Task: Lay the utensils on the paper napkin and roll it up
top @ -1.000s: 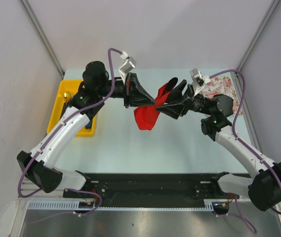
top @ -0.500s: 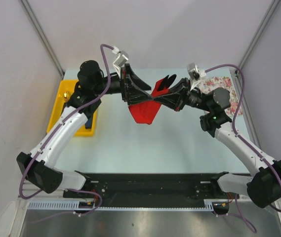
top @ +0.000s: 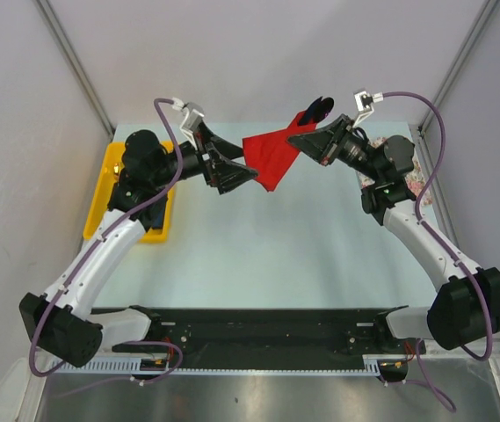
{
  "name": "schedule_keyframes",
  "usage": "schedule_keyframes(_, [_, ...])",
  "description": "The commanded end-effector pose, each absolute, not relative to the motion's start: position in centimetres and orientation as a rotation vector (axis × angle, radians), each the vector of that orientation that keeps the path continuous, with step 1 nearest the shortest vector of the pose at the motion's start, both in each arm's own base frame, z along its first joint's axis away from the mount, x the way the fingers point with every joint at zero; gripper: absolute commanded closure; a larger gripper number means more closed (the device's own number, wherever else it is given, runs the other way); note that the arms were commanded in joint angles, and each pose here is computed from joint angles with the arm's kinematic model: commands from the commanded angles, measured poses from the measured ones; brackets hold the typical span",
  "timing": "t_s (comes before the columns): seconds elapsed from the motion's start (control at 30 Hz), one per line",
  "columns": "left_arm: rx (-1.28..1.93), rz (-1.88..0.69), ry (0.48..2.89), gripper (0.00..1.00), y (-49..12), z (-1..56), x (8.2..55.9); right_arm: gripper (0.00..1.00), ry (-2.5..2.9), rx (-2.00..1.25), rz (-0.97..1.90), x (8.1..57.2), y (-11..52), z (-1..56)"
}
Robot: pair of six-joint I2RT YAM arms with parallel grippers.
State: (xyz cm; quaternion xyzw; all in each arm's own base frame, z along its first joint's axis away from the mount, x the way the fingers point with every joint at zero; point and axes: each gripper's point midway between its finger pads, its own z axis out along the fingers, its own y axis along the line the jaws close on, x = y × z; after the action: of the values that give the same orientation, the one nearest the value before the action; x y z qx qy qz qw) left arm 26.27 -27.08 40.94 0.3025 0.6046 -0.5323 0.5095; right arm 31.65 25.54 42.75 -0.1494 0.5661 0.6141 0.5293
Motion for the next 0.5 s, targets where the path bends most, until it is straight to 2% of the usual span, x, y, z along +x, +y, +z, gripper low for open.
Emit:
schedule_keyframes(0.0, [0.6,-1.187,1.481,0.0,-26.7,40.3,28.9,1.0,1.214,-0.333,1.502,30.4,25.0,47.4])
schedule_keyframes(0.1, [0.566,-1.218,1.517,0.04,-27.1,39.8,29.4,1.0,1.202,-0.32,1.527,30.5,25.0,47.8])
schedule_keyframes(0.27, [0.565,-1.367,1.511,0.3,-28.2,39.5,28.8,1.0,1.192,-0.308,1.559,30.4,25.1,48.1])
schedule_keyframes(0.33, [0.543,-1.397,1.518,0.37,-28.2,38.9,28.9,1.0,1.185,-0.303,1.574,30.4,25.1,48.3])
schedule_keyframes(0.37, [0.523,-1.416,1.528,0.36,-28.2,38.8,28.9,1.0,1.183,-0.305,1.576,30.4,25.1,48.4])
schedule_keyframes(0.43, [0.549,-1.448,1.49,0.27,-28.2,39.2,28.5,1.0,1.184,-0.306,1.571,30.5,25.1,48.4])
schedule_keyframes(0.47, [0.558,-1.472,1.485,0.12,-28.3,39.4,28.2,1.0,1.187,-0.305,1.57,30.7,25.2,48.4])
